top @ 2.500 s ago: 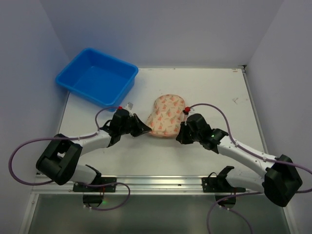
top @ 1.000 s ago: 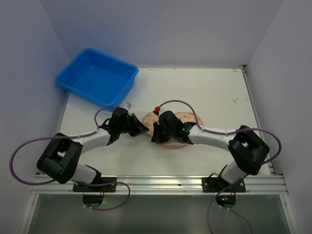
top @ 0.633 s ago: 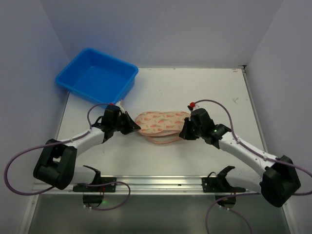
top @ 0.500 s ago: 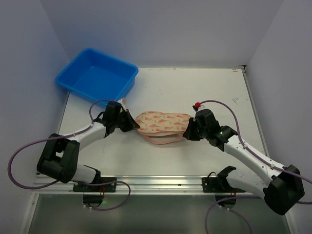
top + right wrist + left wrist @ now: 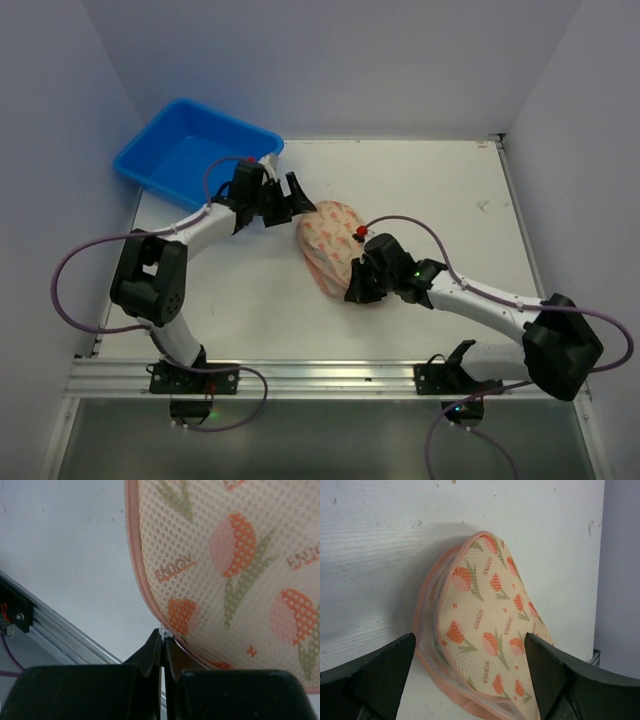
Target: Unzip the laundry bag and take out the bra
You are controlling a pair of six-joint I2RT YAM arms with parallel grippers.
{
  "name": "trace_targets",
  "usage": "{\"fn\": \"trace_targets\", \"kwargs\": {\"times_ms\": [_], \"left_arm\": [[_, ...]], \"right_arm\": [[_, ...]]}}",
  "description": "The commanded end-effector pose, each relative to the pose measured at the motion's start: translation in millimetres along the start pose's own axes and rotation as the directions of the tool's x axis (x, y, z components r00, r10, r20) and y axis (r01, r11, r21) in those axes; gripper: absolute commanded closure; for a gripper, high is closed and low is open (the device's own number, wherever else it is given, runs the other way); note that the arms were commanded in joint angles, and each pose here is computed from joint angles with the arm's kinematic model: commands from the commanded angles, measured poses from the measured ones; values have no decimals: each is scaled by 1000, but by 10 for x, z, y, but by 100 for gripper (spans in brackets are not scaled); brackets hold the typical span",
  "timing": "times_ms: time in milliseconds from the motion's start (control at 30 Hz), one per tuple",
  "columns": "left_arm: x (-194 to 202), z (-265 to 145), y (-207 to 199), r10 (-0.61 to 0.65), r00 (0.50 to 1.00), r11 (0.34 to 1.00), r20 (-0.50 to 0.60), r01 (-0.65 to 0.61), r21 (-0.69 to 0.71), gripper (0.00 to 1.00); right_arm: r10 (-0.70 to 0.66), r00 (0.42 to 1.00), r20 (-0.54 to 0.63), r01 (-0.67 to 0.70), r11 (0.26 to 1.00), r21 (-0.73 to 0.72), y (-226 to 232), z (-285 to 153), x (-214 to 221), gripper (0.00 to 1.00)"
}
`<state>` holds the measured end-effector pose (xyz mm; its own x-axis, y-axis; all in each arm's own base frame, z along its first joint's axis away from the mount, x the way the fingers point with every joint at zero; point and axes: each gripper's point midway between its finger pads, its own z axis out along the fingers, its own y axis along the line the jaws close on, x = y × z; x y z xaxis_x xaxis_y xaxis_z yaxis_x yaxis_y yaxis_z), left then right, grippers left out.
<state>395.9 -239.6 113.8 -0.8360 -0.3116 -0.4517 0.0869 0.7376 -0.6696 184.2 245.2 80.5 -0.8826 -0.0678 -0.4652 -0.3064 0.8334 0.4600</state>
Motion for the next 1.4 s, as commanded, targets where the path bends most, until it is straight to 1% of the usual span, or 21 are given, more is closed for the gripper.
{"fn": "trace_targets", "kwargs": {"times_ms": [0,33,100,233,300,433,533,633,667,700,733,767,800,933,1000,1033,1100,1233,1267,1300,1367], "left_arm": [[18,-246,-162,-44,998,998,33,43,35,5],[200,-278,-8,-73,997,997,14,73,0,4],[227,-478,-43,-101,993,995,67,101,11,2],[572,-662,-40,-135,988,990,76,130,59,3],[799,-633,-64,-136,990,989,44,133,69,4],[1000,-567,-261,-119,992,988,31,115,105,8],[1088,-444,-277,-123,992,988,8,122,92,16],[1157,-360,-237,-127,992,989,-13,128,72,34],[1160,-341,-203,-127,992,990,-7,127,59,57],[1174,-325,-160,-127,992,991,-7,127,44,71],[1190,-305,-117,-130,991,991,-8,130,28,91],[1194,-297,-89,-123,992,992,-6,123,18,98],[1205,-289,-77,-119,993,993,-10,119,11,100],[1201,-267,-29,-111,994,994,-12,111,-10,100],[1199,-268,-18,-103,995,995,-15,103,-12,100],[1187,-267,-16,-102,995,995,-14,102,-13,100],[1174,-272,-15,-87,996,996,-20,87,-8,100],[1120,-234,-55,-11,999,1000,-51,11,13,100],[1111,-225,-45,38,997,999,-66,-37,15,100],[1010,-201,-162,66,996,997,-62,-63,45,100],[950,-124,-186,112,990,992,-81,-107,63,100]], "right_arm": [[12,995,98,7,981,-192,596,74,-395,100],[12,995,100,9,979,-203,647,172,-429,100],[-1,994,112,26,974,-226,793,233,-506,100],[-20,995,101,43,972,-233,914,489,-543,100],[-25,995,97,49,968,-246,969,535,-547,100],[-25,996,81,44,967,-250,977,619,-503,100],[-25,997,75,42,970,-241,952,633,-476,100],[-27,997,76,44,972,-231,927,609,-459,100],[-33,996,80,50,975,-217,897,603,-457,100],[-35,997,76,49,978,-204,869,577,-441,100],[-40,996,81,55,979,-198,858,553,-448,100],[-42,996,83,57,980,-189,828,543,-433,100],[-45,997,64,55,984,-167,768,491,-372,100],[-79,995,65,82,996,-42,454,321,-276,100],[-67,997,25,66,997,39,168,220,-144,100],[-57,998,36,55,997,56,95,105,-150,100],[-1,1000,2,1,992,130,-242,-25,-23,100],[57,997,49,-64,984,163,-528,-316,80,100],[62,995,82,-73,986,147,-516,-399,54,100],[62,995,81,-73,988,139,-503,-434,74,100],[51,995,83,-59,994,90,-397,-487,50,100]]}}
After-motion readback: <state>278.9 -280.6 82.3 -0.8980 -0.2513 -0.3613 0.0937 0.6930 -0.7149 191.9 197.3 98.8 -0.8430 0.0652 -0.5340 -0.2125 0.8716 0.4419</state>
